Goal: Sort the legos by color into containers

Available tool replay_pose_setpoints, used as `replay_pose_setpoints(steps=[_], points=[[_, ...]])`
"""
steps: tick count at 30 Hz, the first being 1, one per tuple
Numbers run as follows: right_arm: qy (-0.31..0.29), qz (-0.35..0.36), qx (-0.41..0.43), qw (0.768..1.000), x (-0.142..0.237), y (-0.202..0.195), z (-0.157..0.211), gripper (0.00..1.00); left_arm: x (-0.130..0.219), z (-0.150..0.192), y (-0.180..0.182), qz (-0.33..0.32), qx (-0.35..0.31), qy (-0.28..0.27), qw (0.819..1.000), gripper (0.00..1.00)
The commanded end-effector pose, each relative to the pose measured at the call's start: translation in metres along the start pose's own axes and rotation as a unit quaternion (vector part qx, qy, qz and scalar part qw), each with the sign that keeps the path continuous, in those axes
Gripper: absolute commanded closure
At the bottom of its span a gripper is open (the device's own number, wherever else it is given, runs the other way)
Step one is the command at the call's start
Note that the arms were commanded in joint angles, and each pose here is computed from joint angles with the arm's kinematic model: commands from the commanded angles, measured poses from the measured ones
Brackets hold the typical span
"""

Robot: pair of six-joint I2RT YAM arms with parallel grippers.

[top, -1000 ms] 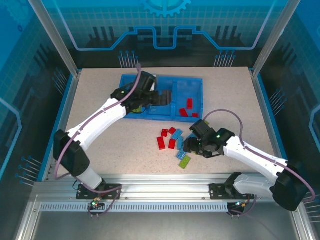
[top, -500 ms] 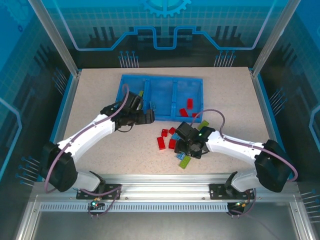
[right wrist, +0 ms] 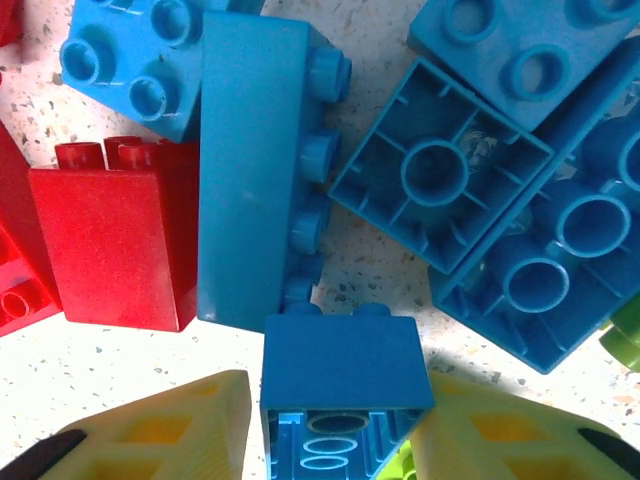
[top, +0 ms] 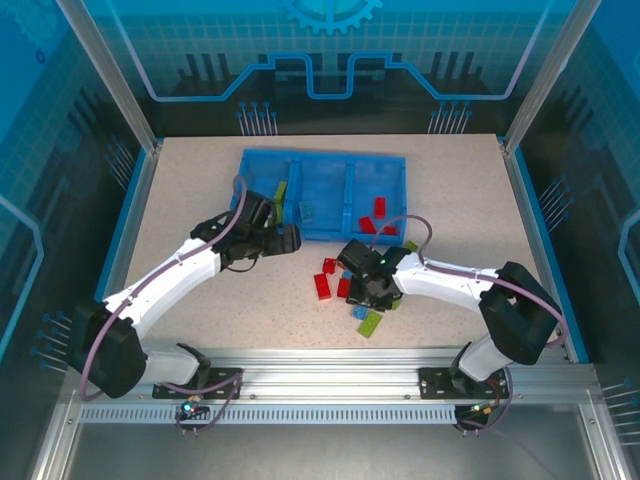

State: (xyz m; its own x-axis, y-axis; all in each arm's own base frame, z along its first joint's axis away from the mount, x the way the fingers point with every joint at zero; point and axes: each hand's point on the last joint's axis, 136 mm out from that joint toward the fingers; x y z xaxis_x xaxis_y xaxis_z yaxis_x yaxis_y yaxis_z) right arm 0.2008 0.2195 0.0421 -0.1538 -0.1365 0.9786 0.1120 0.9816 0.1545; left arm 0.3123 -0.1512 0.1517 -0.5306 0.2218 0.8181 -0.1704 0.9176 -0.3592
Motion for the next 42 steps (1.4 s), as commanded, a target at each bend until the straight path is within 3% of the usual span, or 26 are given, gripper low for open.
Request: replay_pose_setpoints(steps=[1, 5, 11, 16, 25, 35, 40, 42], points=[[0.003, 0.012, 0.001, 1.0, -0.001, -0.001, -0.003, 0.52, 0.005, -0.004, 0.007, -0.005, 0.008, -0.014, 1.0, 0.01], [0.003, 0.013, 0.003, 1.0, -0.003, -0.001, -0.003, 0.55, 0.006, -0.004, 0.01, -0.005, 0.01, -0.016, 1.0, 0.01], [-0.008, 0.012, 0.019, 1.0, 0.009, 0.006, -0.01, 0.76, 0.007, -0.005, 0.013, -0.007, 0.014, -0.019, 1.0, 0.01], [-0.039, -0.027, 0.043, 0.998, 0.045, 0.028, -0.028, 0.77, 0.009, -0.004, 0.018, -0.011, 0.02, -0.021, 1.0, 0.01], [-0.114, -0.112, 0.08, 0.984, 0.091, 0.081, -0.123, 0.76, 0.003, 0.015, 0.035, -0.03, 0.034, 0.0, 0.999, 0.01], [-0.125, -0.104, 0.093, 0.982, 0.067, 0.116, -0.22, 0.76, -0.008, 0.052, 0.051, -0.027, 0.094, 0.042, 0.994, 0.01], [-0.117, -0.094, 0.098, 0.984, 0.055, 0.123, -0.241, 0.58, -0.011, 0.063, 0.046, -0.017, 0.097, 0.052, 0.994, 0.01], [-0.118, -0.105, 0.108, 0.982, 0.058, 0.129, -0.243, 0.37, -0.011, 0.066, 0.045, -0.019, 0.092, 0.053, 0.994, 0.01]])
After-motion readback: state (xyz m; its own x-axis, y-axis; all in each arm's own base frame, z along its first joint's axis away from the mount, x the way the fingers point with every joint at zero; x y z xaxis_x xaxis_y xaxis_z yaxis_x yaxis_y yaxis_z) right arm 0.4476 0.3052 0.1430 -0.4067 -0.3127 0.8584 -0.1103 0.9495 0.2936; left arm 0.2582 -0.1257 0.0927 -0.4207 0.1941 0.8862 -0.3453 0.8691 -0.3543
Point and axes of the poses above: each hand's point on the last joint's axis, 136 mm out from that joint toward the fingers, its own x axis back along the fingers, its own y axis along the line the jaws close on, z = x × y, and after that the axes turned 7 degrees about x, right-handed
